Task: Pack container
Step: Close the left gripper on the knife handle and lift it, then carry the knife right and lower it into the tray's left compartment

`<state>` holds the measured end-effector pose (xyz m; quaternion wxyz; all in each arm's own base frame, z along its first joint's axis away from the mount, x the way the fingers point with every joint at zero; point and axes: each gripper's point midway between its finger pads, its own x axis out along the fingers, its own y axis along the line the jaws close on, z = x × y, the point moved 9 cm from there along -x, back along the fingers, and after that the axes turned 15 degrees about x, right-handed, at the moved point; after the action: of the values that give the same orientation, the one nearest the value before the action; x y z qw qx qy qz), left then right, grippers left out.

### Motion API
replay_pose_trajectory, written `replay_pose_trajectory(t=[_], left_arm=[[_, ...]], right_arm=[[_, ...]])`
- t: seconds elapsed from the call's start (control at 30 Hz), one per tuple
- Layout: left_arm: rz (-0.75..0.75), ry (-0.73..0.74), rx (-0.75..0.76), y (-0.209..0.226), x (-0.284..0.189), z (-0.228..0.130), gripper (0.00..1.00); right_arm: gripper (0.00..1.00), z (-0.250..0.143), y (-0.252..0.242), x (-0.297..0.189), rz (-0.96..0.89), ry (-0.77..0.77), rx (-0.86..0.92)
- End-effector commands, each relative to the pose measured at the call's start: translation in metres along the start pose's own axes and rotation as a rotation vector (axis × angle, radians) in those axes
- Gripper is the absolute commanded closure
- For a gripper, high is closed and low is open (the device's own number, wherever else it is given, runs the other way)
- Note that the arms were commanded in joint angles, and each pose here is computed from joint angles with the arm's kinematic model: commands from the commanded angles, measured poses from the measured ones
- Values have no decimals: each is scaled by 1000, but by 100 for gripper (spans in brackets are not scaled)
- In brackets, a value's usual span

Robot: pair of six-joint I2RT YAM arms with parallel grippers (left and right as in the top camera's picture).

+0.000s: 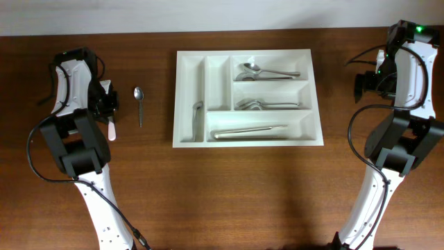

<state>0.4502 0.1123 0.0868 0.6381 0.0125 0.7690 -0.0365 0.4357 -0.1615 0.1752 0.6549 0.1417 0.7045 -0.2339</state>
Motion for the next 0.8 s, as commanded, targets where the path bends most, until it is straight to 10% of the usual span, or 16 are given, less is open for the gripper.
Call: replay_pose_trajectory(t=[0.0,0.4,0.77], left_arm=[[11,41,-5,3,19,-1,89],[36,-106,23,-9,-47,12,94],[-109,-312,204,-107,-119,24,93]], right_arm=[[1,-3,-5,-18,1,-44,11],[1,-3,-5,-18,1,-44,11],[1,-3,-5,-18,1,-44,11]])
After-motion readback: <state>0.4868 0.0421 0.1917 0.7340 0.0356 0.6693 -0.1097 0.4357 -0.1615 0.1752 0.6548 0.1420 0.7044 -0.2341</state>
